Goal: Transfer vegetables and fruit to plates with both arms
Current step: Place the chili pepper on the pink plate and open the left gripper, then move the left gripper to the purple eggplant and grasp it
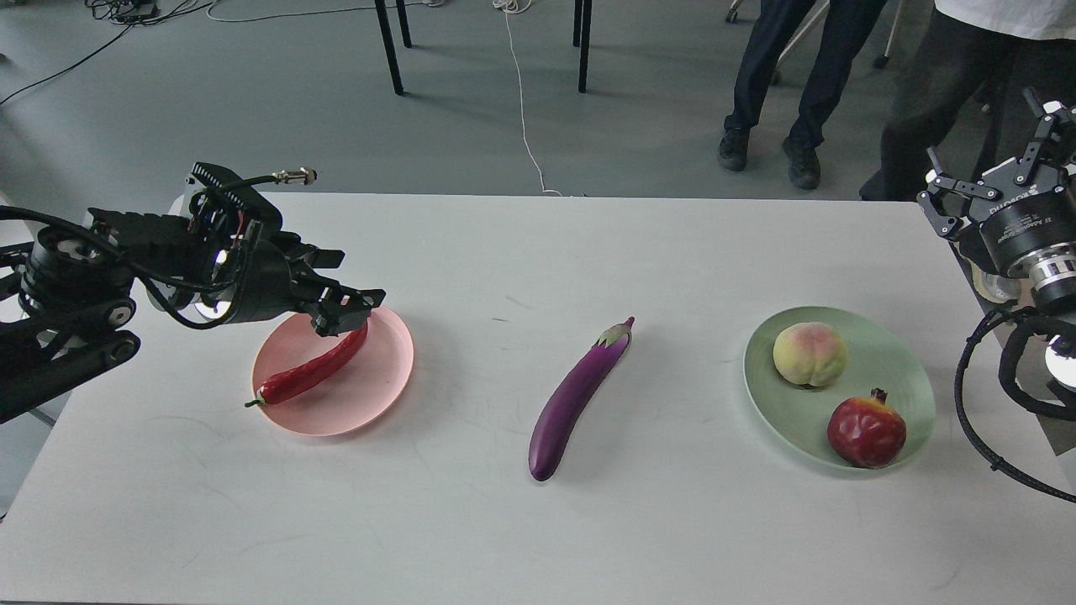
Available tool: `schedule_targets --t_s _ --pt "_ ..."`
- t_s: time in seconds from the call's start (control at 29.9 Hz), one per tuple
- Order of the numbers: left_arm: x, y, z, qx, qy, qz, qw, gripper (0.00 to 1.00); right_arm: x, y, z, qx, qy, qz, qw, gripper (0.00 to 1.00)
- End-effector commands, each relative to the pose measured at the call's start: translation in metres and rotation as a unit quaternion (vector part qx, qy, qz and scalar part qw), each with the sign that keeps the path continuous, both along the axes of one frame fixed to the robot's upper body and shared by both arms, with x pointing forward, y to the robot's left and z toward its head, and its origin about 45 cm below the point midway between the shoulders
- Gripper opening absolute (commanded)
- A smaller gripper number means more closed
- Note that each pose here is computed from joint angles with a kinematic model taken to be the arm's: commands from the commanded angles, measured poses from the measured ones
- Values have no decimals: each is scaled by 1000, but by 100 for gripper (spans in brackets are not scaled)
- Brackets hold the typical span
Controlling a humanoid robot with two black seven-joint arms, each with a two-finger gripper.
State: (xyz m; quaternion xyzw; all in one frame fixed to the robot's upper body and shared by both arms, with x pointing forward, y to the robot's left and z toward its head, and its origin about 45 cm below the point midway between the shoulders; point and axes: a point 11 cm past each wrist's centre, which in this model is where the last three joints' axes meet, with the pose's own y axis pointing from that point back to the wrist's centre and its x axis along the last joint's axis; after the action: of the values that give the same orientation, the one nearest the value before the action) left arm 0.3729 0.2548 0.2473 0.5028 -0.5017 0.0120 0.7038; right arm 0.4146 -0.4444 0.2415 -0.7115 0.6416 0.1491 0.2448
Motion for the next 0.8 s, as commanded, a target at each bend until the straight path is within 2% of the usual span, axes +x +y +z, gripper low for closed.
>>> schedule_targets --t_s 0.0,0.33,0.5,0.64,0.77 --pt "-6 -53 -8 -19 16 -52 998 75 -2 -5 0 7 -5 -9 1000 99" --pt "-35 -182 -26 -27 20 -144 989 75 -24 -27 -19 30 6 -48 998 99" --pt "-33 -200 -42 -10 22 -141 990 75 -30 -31 -26 32 13 -54 998 99" --pt "-22 -200 -56 9 20 -110 994 75 -30 -30 -27 33 14 -54 998 99" --pt "-24 -205 -62 9 26 -109 994 75 -30 -30 -27 34 13 -54 998 99"
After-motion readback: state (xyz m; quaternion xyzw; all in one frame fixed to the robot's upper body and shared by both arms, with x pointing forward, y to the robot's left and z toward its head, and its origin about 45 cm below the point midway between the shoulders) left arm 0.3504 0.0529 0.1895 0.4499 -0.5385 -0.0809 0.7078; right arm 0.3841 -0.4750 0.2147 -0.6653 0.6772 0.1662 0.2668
